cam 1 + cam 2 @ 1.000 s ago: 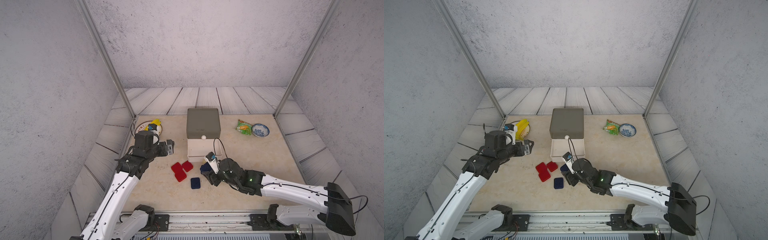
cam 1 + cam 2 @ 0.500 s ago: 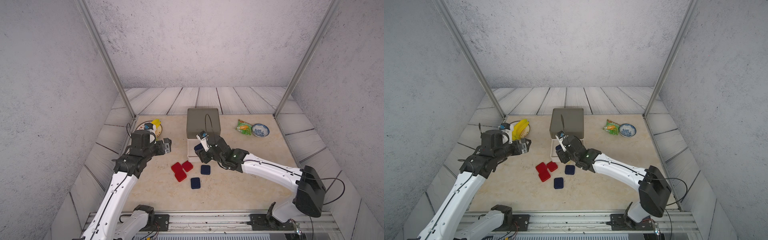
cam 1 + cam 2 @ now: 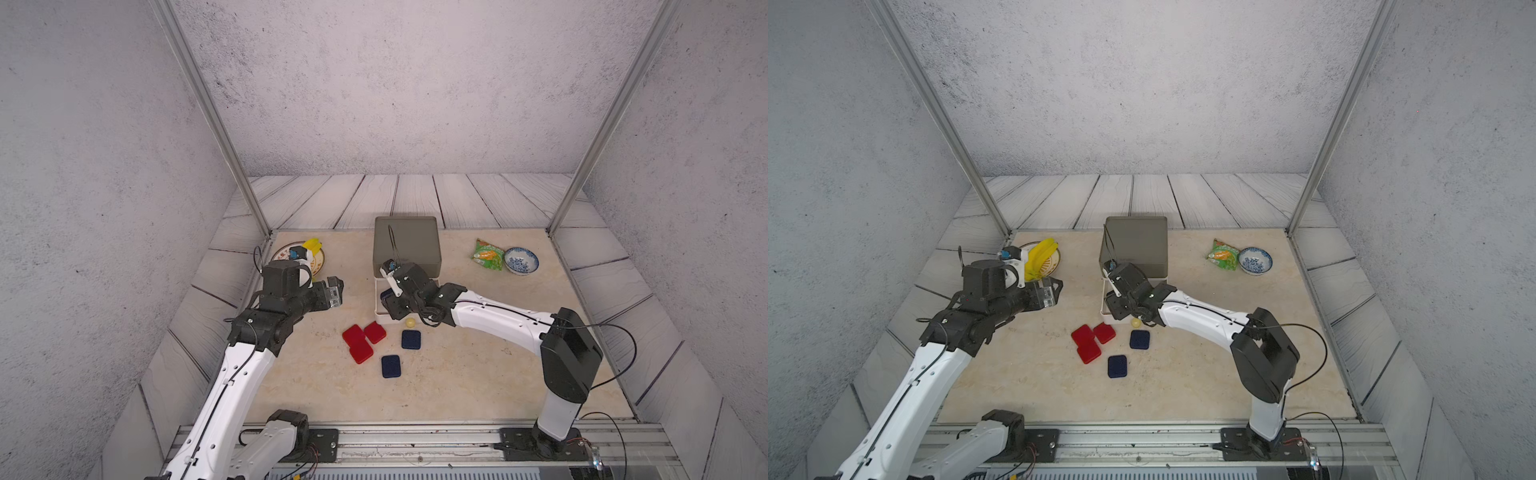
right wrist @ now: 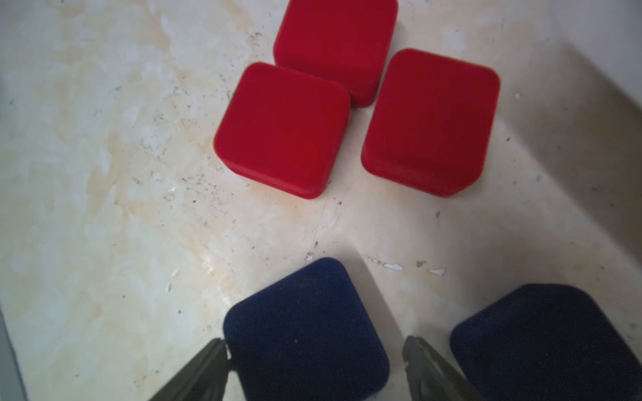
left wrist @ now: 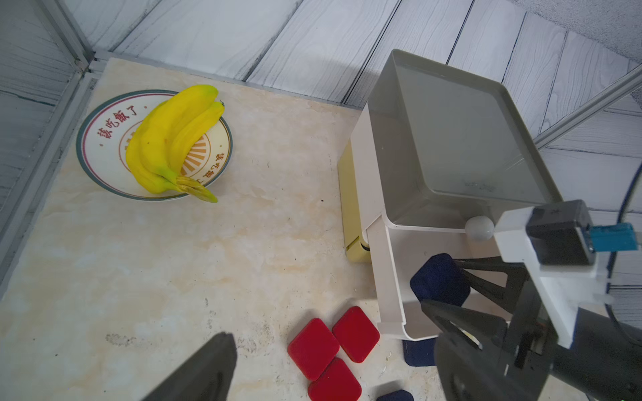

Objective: Place the brooch boxes into the drawer by color
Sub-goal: Place the brooch box in the drawer.

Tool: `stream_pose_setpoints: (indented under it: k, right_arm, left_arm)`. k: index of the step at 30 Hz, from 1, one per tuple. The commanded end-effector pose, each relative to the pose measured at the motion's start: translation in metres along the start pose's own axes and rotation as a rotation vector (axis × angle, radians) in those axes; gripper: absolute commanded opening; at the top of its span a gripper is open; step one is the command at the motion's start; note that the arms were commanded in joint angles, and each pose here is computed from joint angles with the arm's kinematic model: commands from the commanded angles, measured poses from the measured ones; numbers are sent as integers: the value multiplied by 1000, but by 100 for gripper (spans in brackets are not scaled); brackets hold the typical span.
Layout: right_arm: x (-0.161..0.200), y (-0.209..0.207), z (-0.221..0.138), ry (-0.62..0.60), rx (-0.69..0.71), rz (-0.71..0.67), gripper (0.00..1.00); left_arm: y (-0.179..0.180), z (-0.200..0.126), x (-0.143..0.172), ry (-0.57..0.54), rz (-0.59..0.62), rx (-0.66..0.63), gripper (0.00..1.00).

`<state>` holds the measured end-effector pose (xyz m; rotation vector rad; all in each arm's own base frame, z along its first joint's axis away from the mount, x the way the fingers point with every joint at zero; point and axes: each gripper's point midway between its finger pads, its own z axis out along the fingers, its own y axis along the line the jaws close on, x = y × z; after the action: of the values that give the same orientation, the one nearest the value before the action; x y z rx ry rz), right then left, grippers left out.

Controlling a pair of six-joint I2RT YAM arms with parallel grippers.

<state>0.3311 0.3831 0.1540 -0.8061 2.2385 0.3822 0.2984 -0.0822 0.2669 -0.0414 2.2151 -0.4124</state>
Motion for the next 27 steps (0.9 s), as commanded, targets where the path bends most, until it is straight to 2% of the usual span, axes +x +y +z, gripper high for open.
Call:
stream_pose_setpoints:
  k: [1, 7, 15, 27]
  right_arm:
    - [3, -2, 5, 26, 17, 13, 35]
    - [4, -4, 20, 37, 42, 10, 40]
    - [-5, -8, 18, 16, 65, -5, 64]
    - [-8, -13, 1, -13, 86, -17, 79]
  left_arm:
    - [3, -1, 2, 1, 7, -7, 96]
    - [4, -4, 3, -3, 13, -13, 96]
    - [4, 7, 8, 30, -3, -1, 96]
    - [-4, -10, -5, -16, 4, 22, 96]
